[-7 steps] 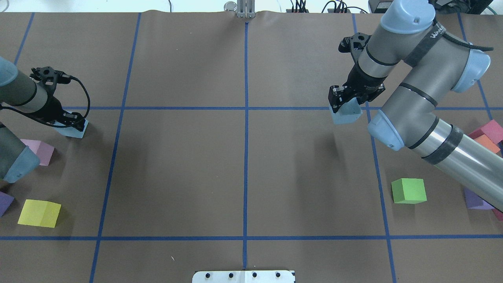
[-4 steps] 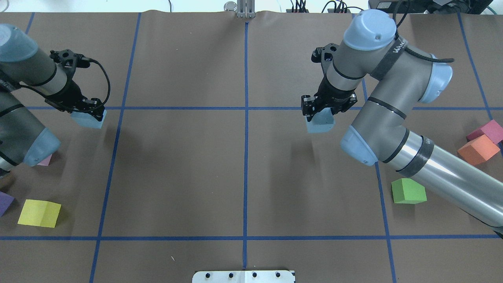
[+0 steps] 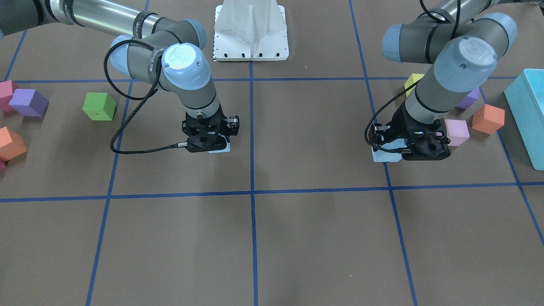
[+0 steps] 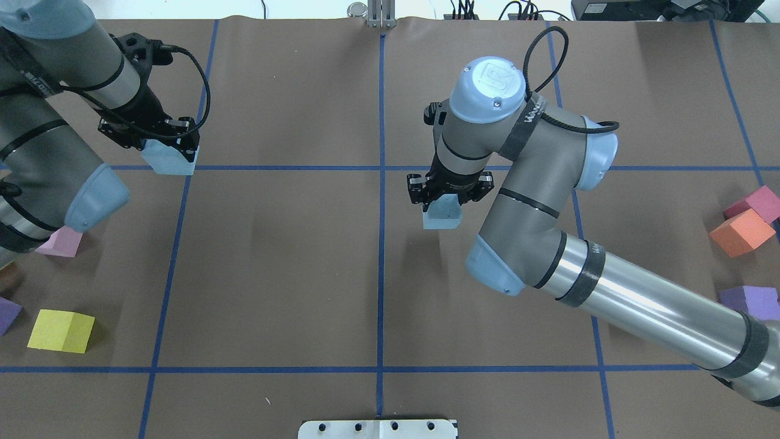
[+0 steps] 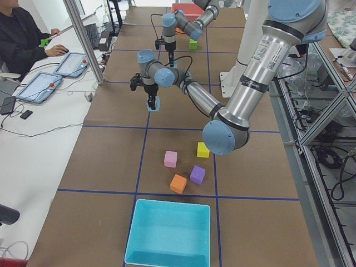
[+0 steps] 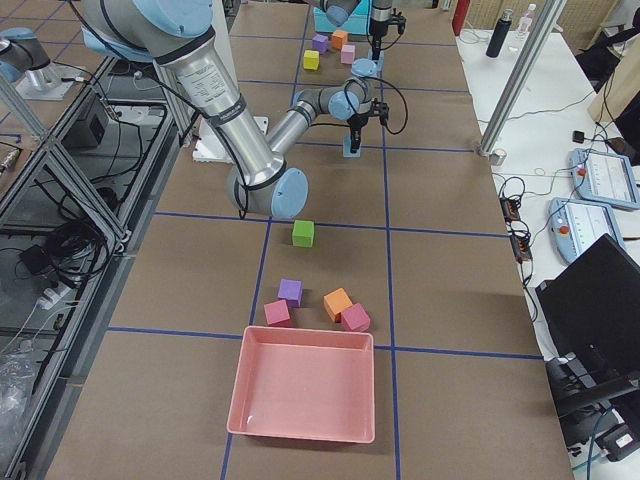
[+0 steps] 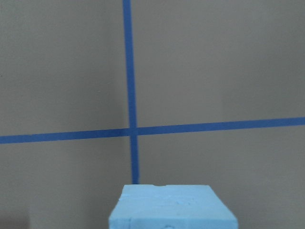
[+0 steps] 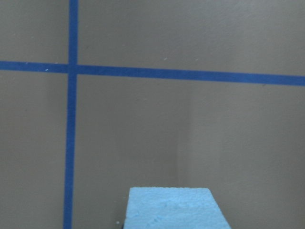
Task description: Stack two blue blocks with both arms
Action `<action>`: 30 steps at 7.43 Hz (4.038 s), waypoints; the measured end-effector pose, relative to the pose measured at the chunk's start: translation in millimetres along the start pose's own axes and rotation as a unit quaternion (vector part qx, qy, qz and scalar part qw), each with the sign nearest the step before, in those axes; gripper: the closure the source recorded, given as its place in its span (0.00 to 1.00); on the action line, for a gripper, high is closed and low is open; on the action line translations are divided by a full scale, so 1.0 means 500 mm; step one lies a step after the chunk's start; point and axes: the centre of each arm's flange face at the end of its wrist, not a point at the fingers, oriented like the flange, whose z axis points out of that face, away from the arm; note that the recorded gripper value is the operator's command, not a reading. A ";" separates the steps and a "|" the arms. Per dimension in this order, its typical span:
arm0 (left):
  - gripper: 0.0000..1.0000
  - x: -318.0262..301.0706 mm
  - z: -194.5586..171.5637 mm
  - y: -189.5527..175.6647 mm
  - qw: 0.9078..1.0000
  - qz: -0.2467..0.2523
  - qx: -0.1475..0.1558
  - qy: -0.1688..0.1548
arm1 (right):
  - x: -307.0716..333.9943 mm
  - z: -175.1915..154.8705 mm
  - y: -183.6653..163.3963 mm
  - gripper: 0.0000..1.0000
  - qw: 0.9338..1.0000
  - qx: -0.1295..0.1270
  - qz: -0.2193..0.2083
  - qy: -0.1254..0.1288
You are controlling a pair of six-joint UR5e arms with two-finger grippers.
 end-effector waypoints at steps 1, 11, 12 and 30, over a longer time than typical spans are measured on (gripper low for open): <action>0.68 0.026 -0.010 0.007 1.000 -0.008 0.001 0.007 | -0.041 0.032 0.009 0.43 1.000 0.008 0.010 -0.009; 0.68 0.197 0.025 0.062 0.999 -0.040 -0.017 0.022 | 0.119 -0.039 -0.109 0.00 0.999 0.010 -0.033 -0.035; 0.68 0.247 0.035 0.076 0.998 -0.050 -0.016 0.022 | 0.271 -0.083 -0.154 0.00 0.998 0.008 -0.054 -0.037; 0.09 0.611 0.189 0.149 0.999 -0.043 -0.025 0.003 | 1.000 -0.369 -0.301 0.00 0.992 -0.005 -0.127 0.013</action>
